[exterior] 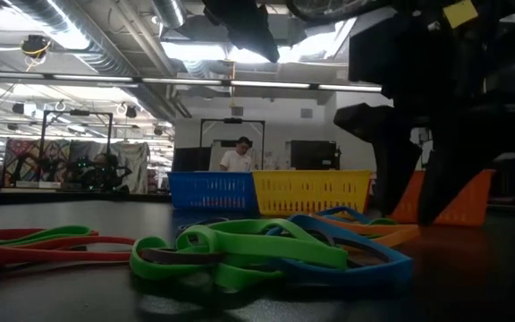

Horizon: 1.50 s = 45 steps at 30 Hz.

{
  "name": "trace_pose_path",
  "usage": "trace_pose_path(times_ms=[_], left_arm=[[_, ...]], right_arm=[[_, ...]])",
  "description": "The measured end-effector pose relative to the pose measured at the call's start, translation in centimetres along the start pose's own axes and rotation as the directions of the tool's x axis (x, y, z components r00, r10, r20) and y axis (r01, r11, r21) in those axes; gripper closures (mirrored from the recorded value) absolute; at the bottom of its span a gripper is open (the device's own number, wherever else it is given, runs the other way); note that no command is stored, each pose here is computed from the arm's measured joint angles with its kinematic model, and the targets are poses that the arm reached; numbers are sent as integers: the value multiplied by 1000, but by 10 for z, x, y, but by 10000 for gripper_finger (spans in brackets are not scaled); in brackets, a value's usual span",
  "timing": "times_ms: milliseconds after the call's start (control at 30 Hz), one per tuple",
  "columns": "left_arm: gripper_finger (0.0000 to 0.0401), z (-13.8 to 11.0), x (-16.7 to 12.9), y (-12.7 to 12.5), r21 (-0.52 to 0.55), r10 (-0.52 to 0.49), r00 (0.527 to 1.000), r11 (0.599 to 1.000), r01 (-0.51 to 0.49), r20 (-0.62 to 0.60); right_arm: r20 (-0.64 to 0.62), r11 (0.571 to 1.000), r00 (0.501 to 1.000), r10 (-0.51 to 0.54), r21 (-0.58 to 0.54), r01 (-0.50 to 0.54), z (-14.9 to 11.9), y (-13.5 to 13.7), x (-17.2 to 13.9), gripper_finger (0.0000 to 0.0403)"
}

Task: Sort rubber bands into baskets
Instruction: Put the orange rubber band into the left blue basket

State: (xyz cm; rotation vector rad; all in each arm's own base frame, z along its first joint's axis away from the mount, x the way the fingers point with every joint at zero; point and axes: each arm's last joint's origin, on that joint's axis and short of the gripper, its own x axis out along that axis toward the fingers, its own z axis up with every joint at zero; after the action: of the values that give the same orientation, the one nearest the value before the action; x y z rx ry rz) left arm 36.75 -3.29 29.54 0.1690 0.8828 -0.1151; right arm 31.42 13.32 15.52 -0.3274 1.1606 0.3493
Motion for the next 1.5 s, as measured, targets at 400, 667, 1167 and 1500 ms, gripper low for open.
trace_pose_path(times_ms=[400,667,1167,1500], left_arm=[[265,0,0,0,-14,0,1000,1000,0,-1],[265,0,0,0,-13,0,1000,1000,0,-1],[265,-11,-35,-1,-13,-9,997,1000,8,-73],[265,-11,-90,1,-25,11,998,1000,-9,57]], right_arm=[[-10,1000,1000,17,6,-17,-7,2,12,249],[-10,1000,1000,21,6,-21,-7,2,12,326],[-67,999,998,14,39,-12,10,-4,-7,397],[-79,998,995,-54,-38,52,52,-40,-67,400]])
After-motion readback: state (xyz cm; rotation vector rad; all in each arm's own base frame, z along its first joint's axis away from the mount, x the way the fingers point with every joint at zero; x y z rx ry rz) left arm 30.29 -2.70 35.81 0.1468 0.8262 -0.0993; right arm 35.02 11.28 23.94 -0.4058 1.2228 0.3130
